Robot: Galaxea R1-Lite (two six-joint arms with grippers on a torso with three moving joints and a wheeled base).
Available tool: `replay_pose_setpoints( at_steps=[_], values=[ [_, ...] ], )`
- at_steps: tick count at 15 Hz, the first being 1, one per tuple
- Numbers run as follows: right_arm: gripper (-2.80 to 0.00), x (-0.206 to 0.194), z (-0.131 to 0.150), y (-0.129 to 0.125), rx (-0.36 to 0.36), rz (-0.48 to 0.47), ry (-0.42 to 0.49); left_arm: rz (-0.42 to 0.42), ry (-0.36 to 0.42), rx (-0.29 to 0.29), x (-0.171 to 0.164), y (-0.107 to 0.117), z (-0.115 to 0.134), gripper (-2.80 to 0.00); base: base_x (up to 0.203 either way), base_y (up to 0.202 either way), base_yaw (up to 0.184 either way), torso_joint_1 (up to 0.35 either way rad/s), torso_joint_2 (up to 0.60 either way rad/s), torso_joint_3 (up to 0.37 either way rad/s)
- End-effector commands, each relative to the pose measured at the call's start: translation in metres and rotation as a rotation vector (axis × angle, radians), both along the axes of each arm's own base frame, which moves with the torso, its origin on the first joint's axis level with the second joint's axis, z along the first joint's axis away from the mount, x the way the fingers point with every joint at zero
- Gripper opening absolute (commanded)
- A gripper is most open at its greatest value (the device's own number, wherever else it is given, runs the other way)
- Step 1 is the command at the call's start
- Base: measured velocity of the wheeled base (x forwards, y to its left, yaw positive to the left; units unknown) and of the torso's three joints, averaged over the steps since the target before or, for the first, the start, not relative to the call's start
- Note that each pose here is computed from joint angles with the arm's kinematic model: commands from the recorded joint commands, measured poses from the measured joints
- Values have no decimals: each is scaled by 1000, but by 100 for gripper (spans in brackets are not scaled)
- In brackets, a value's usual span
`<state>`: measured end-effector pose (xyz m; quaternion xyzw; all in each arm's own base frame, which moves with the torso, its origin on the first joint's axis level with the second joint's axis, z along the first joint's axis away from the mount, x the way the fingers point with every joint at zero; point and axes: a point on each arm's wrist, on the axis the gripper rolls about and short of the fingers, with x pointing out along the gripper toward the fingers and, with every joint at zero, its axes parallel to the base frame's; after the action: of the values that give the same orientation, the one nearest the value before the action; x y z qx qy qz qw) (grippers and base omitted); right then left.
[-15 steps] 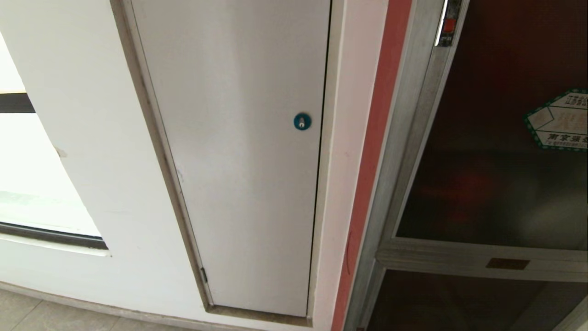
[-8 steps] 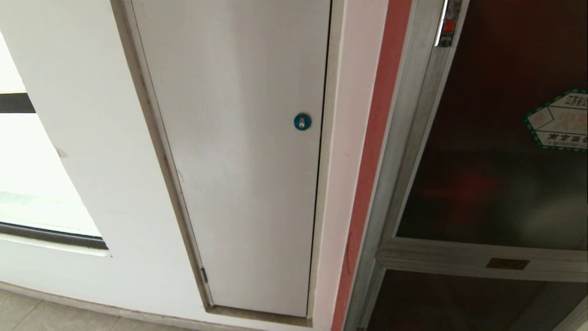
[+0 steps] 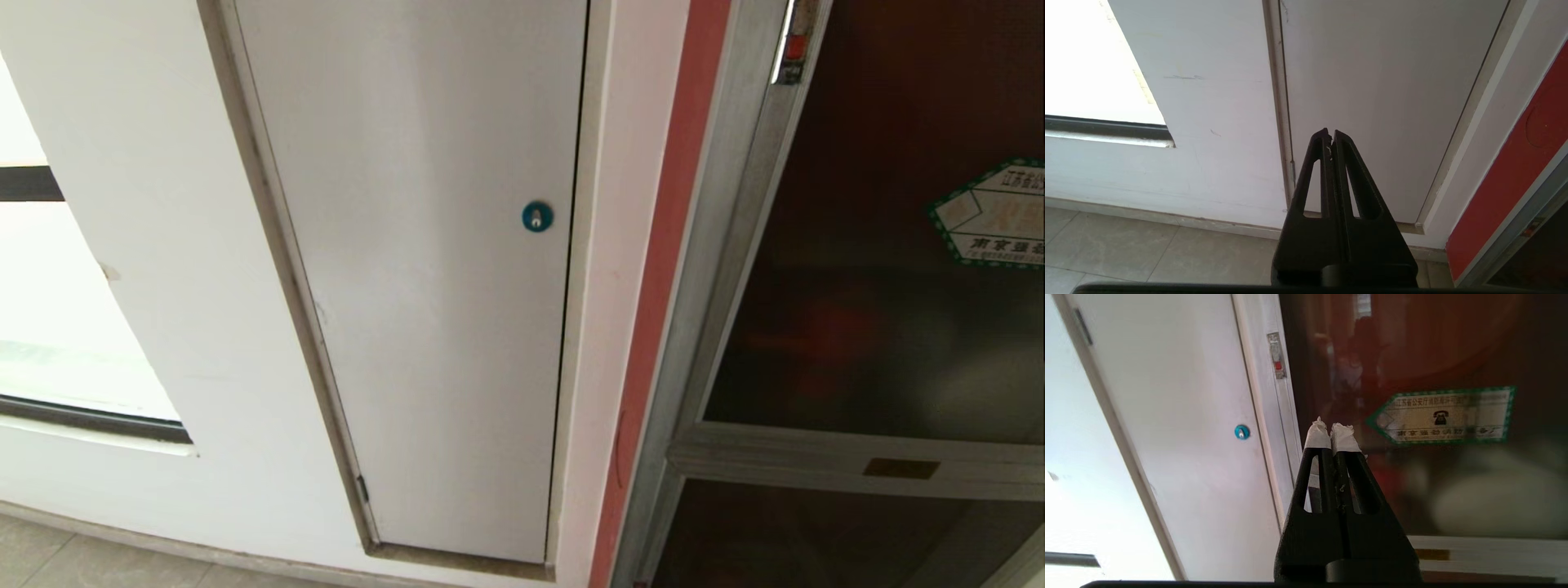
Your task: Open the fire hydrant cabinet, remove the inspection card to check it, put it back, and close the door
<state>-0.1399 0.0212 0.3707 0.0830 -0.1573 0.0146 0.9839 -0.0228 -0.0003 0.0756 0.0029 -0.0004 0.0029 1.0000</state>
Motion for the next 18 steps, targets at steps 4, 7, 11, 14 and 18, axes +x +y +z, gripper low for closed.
replay_pose_setpoints(
  at_steps=[4, 7, 11, 14, 18],
  values=[
    [-280, -32, -36, -1, -111, 49, -18, 0, 1, 0, 0, 0, 0, -280, 0, 0, 0, 0, 0, 0],
    [-280, -33, -70, -2, -176, 58, 20, 0, 2, 0, 0, 0, 0, -280, 0, 0, 0, 0, 0, 0],
    [-280, -28, -90, -16, -171, 141, 55, 0, 1, 0, 0, 0, 0, -280, 0, 0, 0, 0, 0, 0],
    [-280, -17, -140, -17, -211, 159, 102, 0, 1, 0, 0, 0, 0, -280, 0, 0, 0, 0, 0, 0],
    [-280, 33, -186, -20, -151, 49, 168, 0, 2, 0, 0, 0, 0, -280, 0, 0, 0, 0, 0, 0]
  ],
)
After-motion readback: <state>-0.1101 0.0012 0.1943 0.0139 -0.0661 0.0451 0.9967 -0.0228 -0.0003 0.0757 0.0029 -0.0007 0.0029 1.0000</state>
